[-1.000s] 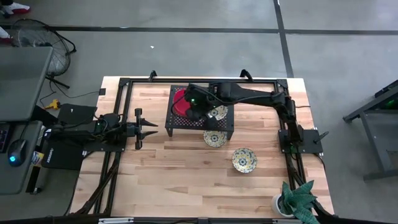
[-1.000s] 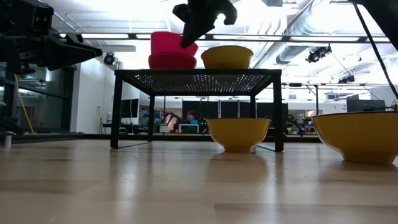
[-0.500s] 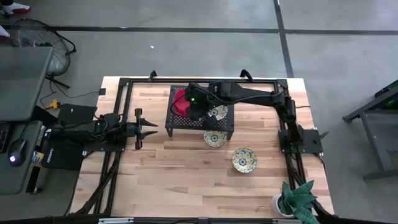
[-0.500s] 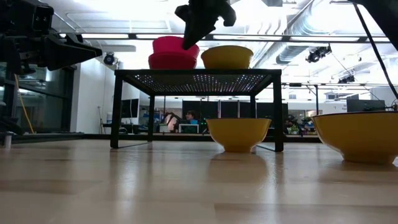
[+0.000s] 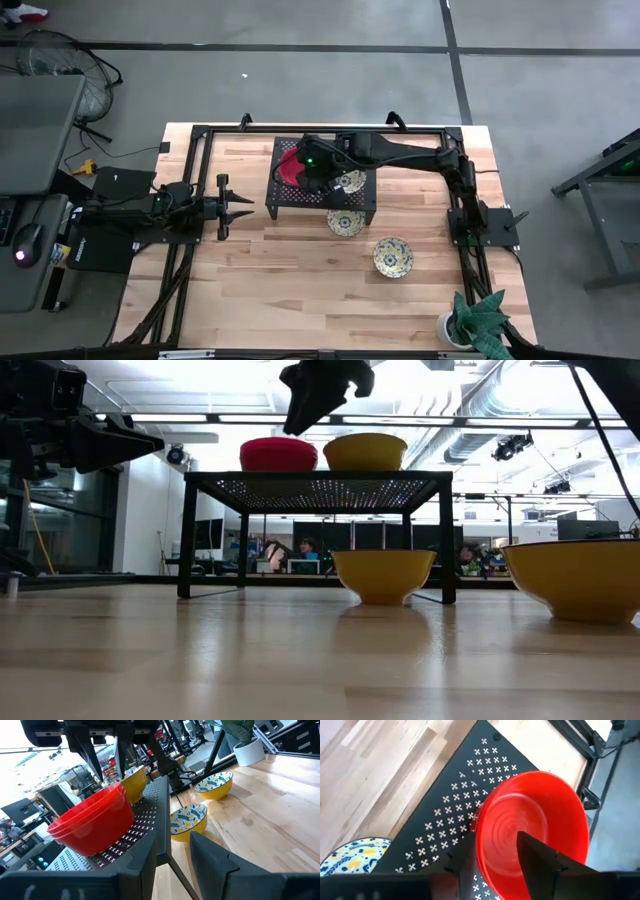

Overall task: Pick & Place Mini bowls
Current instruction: Stack the bottom white patterned bowl on the white patterned bowl on the shelf

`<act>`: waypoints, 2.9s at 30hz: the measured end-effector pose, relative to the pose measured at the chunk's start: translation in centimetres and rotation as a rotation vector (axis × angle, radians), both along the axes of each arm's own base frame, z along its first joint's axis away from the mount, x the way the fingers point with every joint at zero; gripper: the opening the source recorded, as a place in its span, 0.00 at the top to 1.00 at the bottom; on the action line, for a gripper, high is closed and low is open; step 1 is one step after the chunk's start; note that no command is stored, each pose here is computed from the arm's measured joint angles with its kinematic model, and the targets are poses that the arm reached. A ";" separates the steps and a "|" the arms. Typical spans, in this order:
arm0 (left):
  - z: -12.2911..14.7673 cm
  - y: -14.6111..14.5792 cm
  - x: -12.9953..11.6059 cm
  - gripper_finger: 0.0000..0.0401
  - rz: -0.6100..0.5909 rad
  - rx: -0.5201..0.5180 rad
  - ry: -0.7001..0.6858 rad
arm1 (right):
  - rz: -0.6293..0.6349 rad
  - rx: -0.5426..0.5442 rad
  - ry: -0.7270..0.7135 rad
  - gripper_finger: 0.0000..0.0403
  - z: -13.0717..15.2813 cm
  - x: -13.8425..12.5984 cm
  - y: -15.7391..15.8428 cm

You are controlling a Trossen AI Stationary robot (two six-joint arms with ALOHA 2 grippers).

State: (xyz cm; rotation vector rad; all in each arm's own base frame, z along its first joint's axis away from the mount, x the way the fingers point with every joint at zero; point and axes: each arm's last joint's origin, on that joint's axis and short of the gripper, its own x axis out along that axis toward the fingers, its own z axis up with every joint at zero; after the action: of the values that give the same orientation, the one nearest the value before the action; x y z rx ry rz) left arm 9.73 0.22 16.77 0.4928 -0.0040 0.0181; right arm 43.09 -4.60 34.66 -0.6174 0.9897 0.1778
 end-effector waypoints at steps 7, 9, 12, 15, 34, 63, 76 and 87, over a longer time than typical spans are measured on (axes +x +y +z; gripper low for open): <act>0.0 0.0 0.0 0.72 0.000 0.000 0.000 | -0.030 -0.017 -0.044 0.65 1.5 -0.2 0.7; 0.0 0.0 0.0 0.72 0.000 0.000 0.000 | -0.022 0.013 -0.042 0.65 1.7 -0.3 1.0; 0.0 0.0 0.0 0.72 0.000 0.000 0.000 | -0.007 0.082 -0.026 0.67 1.9 -0.8 1.6; 0.0 0.0 0.0 0.72 0.000 0.000 0.000 | 0.020 0.130 -0.001 0.69 2.6 -1.8 2.4; 0.0 0.0 0.0 0.72 0.000 0.000 0.000 | -0.106 0.291 0.126 0.76 2.7 -11.6 6.4; 0.0 0.0 0.0 0.72 0.000 0.000 0.000 | -0.698 0.563 0.437 0.77 -9.6 -21.0 9.4; 0.0 0.0 0.0 0.72 0.000 0.000 0.000 | -1.239 0.606 0.405 0.77 -11.7 -22.6 11.6; 0.0 0.0 0.0 0.72 0.000 0.000 0.000 | -1.476 0.651 0.293 0.77 -11.8 -23.2 13.7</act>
State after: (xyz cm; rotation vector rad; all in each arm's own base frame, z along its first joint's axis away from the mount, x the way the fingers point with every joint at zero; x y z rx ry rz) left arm 9.73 0.22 16.77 0.4928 -0.0038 0.0184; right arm 19.91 9.07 22.85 0.8208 1.3523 -0.7198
